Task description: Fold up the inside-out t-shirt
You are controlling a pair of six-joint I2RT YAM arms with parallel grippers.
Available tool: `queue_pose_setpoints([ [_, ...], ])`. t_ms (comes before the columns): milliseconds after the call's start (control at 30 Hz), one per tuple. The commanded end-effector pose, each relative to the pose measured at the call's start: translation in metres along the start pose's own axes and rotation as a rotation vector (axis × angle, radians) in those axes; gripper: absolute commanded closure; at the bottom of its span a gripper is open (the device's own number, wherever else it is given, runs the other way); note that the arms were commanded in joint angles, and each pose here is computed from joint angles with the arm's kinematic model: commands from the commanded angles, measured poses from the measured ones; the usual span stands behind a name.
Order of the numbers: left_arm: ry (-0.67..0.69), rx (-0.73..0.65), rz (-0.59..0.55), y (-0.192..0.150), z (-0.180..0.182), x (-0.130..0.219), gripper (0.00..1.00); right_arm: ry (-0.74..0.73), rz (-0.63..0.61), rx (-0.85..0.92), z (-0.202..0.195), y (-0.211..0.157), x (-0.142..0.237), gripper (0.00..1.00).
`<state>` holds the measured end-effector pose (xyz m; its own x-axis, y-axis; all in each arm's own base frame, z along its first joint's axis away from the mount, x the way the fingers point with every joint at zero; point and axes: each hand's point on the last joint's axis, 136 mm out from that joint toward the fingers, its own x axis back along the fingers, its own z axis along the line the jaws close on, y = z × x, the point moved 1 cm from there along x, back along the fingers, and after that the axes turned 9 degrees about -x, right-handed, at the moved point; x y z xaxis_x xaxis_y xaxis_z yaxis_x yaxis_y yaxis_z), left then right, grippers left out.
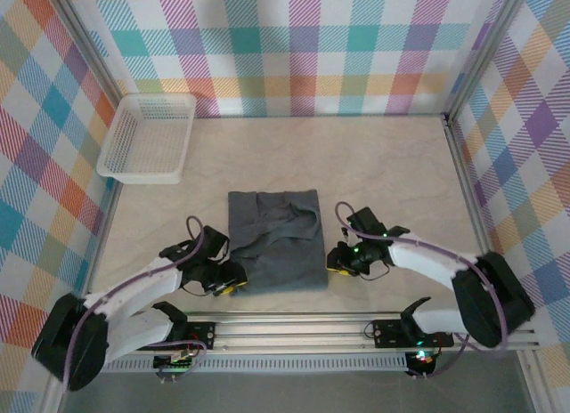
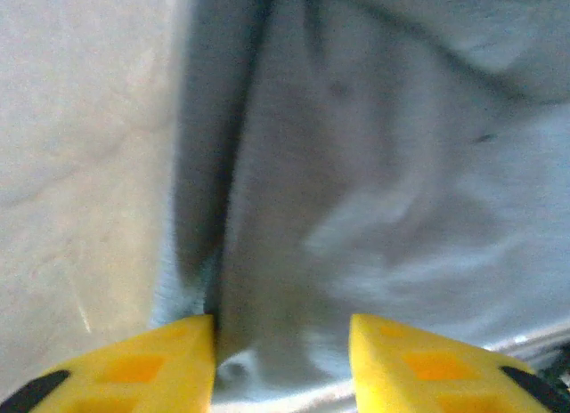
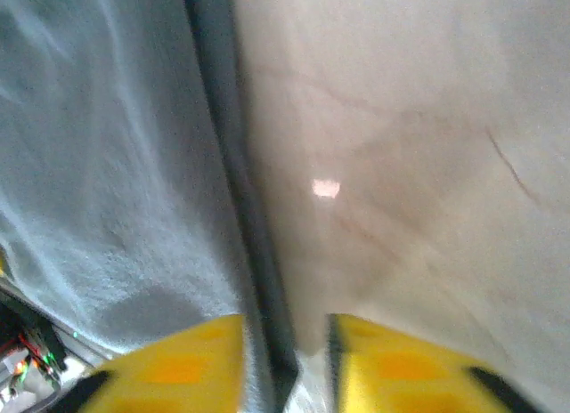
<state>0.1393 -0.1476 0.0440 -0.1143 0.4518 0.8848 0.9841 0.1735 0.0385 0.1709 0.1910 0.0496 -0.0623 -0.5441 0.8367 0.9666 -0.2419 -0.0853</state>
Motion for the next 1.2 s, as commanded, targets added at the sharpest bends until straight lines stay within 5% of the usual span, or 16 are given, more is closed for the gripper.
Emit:
queue_pose_setpoints([
  [0, 0.013, -0.004, -0.080, 0.011, -0.012, 0.031, 0.49, 0.026, -0.124, 0.012, 0.023, 0.016, 0.034, 0.50],
  [133, 0.109, -0.065, -0.133, 0.038, -0.021, 0.050, 0.50, 0.009, -0.224, 0.049, 0.054, 0.052, 0.044, 0.51],
  [467, 0.208, -0.062, -0.141, 0.086, -0.010, 0.027, 0.47, -0.011, -0.163, 0.007, 0.077, 0.092, -0.006, 0.57],
  [633, 0.143, -0.051, -0.157, 0.099, -0.021, 0.013, 0.48, 0.008, -0.138, -0.016, 0.080, 0.096, -0.019, 0.85],
  [933, 0.178, -0.049, -0.134, 0.102, -0.011, 0.002, 0.74, 0.003, -0.147, -0.017, 0.084, 0.097, -0.014, 0.99],
  [1067, 0.169, -0.046, -0.153, 0.104, -0.013, 0.010, 1.00, 0.007, -0.156, -0.025, 0.086, 0.099, -0.011, 1.00],
  [1167, 0.134, -0.038, -0.183, 0.114, -0.022, 0.022, 1.00, 0.030, -0.162, -0.039, 0.092, 0.103, -0.008, 1.00],
])
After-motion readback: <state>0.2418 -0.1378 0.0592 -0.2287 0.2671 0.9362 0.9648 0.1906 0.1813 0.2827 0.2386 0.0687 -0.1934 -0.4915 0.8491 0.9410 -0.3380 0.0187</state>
